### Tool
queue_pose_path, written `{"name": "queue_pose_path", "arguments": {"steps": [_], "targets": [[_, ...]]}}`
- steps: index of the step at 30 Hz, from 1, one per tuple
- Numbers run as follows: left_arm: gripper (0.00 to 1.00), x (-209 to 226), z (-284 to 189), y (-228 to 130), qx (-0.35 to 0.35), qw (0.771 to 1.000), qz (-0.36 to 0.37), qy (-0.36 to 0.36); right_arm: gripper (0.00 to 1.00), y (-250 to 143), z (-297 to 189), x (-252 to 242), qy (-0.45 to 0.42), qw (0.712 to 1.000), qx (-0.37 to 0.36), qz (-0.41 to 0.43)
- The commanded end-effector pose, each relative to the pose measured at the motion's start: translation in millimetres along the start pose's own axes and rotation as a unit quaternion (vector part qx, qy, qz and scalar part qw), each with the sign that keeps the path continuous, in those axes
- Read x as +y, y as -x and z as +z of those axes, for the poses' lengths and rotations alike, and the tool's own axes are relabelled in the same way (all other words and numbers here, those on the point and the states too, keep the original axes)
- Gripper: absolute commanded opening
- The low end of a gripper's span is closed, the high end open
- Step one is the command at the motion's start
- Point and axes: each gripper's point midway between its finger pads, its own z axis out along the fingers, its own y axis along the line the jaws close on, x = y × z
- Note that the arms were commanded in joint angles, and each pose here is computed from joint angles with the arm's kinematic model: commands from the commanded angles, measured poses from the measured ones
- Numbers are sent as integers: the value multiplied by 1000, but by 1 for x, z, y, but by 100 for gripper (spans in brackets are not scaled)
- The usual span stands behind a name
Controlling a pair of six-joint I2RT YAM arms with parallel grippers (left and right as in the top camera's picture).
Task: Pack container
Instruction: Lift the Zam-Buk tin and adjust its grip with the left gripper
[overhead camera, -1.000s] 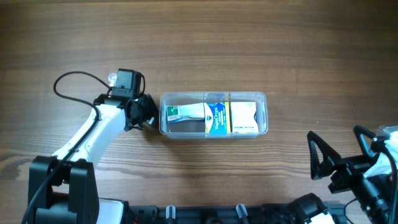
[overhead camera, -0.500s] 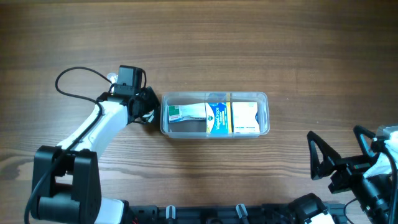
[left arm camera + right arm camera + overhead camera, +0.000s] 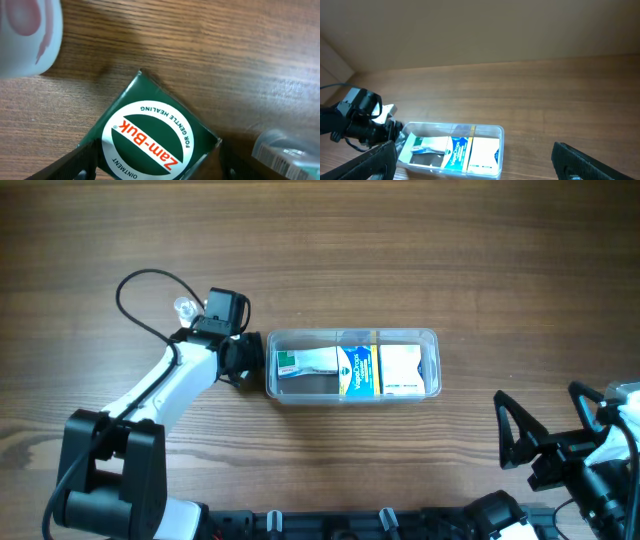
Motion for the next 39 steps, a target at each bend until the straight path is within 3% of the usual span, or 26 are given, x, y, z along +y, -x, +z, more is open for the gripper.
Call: {"name": "queue_pose_path", "arguments": {"steps": [1, 5, 11, 17, 21, 30, 33, 39], "targets": [[78, -6, 13, -28, 49, 997, 58, -11, 100, 2, -1, -2, -4, 1000, -4, -4], [67, -25, 11, -38, 62, 985, 153, -54, 100, 2, -1, -2, -5, 1000, -5, -4], [83, -26, 8, -36, 54, 980, 183, -52, 100, 2, -1, -2, -5, 1000, -4, -4], [92, -27, -8, -23, 19, 969, 241, -53, 100, 2, -1, -2, -4, 1000, -4, -4], [88, -25, -7, -22, 14, 953, 298, -47, 100, 2, -1, -2, -5, 1000, -5, -4], [88, -27, -31, -11, -13, 953, 298, -48, 100, 2, -1, -2, -5, 1000, -4, -4], [93, -31, -57, 4, -61, 949, 305, -53, 100, 2, -1, -2, -5, 1000, -5, -4], [99, -33, -51, 7, -64, 942, 326, -51, 100, 2, -1, -2, -5, 1000, -4, -4]]}}
